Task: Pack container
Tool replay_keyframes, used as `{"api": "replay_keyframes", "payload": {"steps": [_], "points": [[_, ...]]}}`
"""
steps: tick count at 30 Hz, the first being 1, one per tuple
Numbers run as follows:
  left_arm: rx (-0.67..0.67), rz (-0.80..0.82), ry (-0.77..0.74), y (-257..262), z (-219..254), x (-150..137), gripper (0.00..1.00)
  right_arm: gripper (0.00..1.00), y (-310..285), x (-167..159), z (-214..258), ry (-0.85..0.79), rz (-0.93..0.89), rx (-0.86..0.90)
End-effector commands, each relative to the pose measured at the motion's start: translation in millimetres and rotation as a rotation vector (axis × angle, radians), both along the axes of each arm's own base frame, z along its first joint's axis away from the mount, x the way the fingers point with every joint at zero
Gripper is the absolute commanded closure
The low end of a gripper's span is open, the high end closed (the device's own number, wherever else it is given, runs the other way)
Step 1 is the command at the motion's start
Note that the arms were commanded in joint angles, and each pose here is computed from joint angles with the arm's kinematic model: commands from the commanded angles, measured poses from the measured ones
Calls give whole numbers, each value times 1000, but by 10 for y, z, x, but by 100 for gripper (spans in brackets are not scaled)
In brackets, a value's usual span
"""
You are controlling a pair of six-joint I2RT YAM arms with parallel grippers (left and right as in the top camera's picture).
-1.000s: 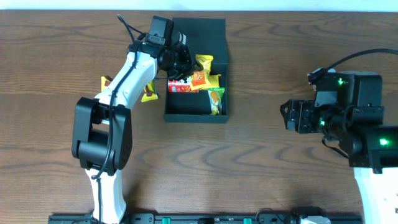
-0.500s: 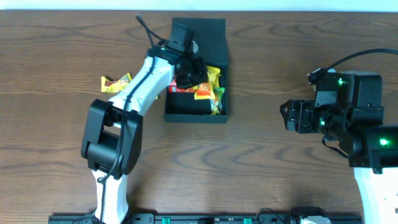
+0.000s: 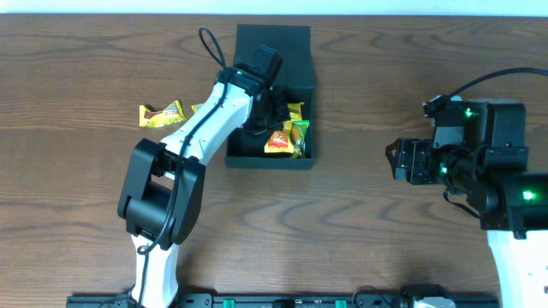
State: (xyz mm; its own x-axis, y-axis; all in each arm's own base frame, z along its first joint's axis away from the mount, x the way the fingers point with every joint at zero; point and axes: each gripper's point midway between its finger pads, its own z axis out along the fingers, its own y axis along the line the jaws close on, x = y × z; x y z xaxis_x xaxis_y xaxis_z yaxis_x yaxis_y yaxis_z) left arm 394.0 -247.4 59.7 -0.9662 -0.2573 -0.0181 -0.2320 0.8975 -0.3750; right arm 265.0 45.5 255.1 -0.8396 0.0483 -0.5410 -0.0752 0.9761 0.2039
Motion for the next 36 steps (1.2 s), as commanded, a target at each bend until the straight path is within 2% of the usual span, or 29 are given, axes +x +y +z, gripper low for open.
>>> {"api": "replay_keyframes", "payload": {"steps": [1,9,15,24,32,36], "points": [[79,45,6,117,-119,-6,94,24,-2,-3,53,-16,10,-1],[81,36,-125,138,249,121,94,24,-2,-7,51,-14,10,0],[74,50,-159,134,563,18,94,24,2,-9,50,-13,11,2],[146,76,-157,256,495,20,94,25,42,-16,57,-12,24,21],[136,11,-103,144,454,-176,94,25,42,-8,63,-16,24,21],[92,-40,-147,-45,509,-157,94,24,42,-1,67,-20,24,21]]}}
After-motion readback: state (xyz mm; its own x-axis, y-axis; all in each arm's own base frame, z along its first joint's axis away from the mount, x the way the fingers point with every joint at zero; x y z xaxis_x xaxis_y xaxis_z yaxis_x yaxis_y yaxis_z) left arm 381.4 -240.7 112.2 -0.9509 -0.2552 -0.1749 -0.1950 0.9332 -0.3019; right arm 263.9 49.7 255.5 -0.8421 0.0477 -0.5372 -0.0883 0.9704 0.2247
